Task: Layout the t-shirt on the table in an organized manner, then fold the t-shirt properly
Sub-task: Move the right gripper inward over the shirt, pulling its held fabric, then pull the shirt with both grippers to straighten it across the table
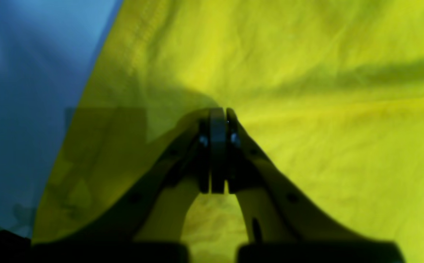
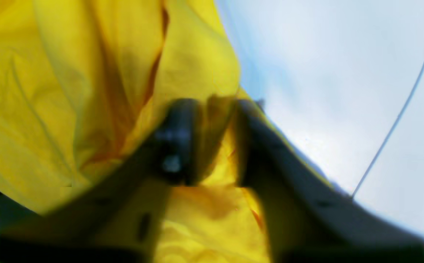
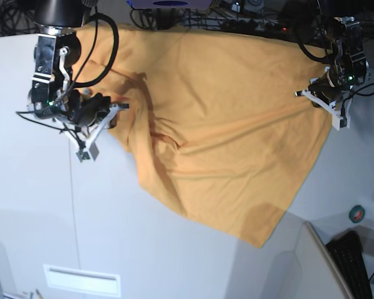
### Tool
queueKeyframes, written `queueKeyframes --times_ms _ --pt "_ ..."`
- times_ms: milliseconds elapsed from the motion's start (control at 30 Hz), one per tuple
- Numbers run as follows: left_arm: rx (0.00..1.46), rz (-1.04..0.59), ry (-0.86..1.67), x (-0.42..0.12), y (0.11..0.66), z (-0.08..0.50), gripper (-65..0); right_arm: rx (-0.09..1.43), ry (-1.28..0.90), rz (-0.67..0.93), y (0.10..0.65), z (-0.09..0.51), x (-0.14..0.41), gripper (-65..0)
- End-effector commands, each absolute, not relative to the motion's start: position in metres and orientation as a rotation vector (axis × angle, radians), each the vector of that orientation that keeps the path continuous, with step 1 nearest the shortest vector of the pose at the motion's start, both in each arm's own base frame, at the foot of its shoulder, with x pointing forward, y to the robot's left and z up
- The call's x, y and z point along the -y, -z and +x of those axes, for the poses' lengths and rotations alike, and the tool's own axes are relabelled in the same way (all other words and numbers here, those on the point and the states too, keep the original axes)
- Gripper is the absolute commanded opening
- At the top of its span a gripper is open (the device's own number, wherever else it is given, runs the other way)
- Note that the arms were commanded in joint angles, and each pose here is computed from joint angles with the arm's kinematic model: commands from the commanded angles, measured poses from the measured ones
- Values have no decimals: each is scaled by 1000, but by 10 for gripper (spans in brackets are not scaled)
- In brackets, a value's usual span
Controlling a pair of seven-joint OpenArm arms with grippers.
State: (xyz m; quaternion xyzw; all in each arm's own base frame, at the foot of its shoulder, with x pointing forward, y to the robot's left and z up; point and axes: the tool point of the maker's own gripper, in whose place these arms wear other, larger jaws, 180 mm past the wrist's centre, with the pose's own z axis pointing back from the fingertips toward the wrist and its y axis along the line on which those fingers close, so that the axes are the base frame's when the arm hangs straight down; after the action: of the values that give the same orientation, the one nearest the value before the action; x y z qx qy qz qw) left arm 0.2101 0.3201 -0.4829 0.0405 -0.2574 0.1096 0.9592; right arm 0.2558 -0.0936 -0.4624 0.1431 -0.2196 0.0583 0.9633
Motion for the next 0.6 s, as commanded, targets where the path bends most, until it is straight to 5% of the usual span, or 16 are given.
queueKeyframes --times_ms 0,300,567 --pt "555 100 -211 -328 473 218 -650 492 -115 292 452 269 96 -650" --pt "562 88 -218 -324 473 220 -650 590 -133 247 423 312 113 -650" --pt "566 78 -221 -319 474 221 -650 707 -68 121 384 398 181 -650"
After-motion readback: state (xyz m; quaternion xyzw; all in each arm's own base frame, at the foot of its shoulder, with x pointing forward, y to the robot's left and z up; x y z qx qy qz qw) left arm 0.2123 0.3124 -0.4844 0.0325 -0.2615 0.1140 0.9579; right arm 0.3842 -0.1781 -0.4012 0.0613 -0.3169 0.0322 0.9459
